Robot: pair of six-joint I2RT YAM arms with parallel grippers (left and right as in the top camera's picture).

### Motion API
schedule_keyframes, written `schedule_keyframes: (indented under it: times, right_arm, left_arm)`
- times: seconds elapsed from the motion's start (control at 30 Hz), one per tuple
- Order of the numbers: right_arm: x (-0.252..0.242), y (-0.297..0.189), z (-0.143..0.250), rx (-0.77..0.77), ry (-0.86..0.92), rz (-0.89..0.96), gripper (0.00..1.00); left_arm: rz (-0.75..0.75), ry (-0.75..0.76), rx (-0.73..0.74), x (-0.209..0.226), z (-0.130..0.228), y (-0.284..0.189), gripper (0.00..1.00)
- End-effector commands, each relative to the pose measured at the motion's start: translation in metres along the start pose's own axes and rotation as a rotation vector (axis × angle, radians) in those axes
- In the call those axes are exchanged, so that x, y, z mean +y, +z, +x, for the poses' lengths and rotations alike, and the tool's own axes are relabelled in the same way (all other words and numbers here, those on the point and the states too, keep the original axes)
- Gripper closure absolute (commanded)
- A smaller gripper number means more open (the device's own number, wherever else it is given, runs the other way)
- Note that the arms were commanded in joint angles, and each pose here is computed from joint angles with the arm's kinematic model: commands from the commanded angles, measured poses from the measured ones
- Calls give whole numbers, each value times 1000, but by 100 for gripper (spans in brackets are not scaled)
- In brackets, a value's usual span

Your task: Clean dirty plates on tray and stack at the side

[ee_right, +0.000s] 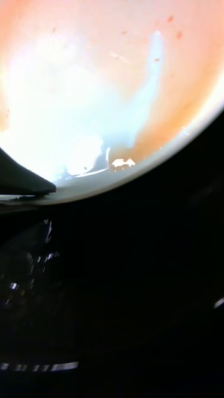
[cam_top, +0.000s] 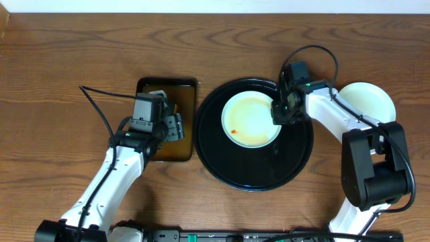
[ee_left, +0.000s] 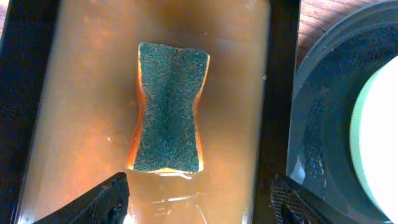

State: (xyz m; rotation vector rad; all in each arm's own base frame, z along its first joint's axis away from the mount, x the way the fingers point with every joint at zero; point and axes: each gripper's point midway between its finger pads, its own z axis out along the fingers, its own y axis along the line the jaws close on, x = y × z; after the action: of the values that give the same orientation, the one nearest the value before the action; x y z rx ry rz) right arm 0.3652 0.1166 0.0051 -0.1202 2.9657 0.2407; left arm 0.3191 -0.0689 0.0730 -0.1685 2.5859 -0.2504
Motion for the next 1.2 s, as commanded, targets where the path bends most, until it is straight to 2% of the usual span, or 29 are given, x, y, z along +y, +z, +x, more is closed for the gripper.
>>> schedule_keyframes:
  times: [0.0,0.23,0.5,0.6,0.77,0.97,1.17]
  right_arm:
    - [5,11,10,47,-35,-22,99]
    - [12,11,16,68,-28,-35,99]
    - [14,11,19,78,11,-33,99]
    - [14,11,20,81,11,-33,99]
    - [14,11,20,81,11,-32,99]
    - [14,11,20,82,10,-32,99]
    - [15,11,20,82,8,-33,99]
  left_arm:
    - [-13,-16,21,5,4,6,26]
    - [-33,-18,79,10,16,29,25]
    - [-36,2,50,11,8,56,25]
    - [-80,4,26,18,3,57,25]
    - [-71,4,-7,16,-5,56,28]
    - [-64,4,-112,12,-30,49,28]
    - [-82,4,-59,17,-17,60,28]
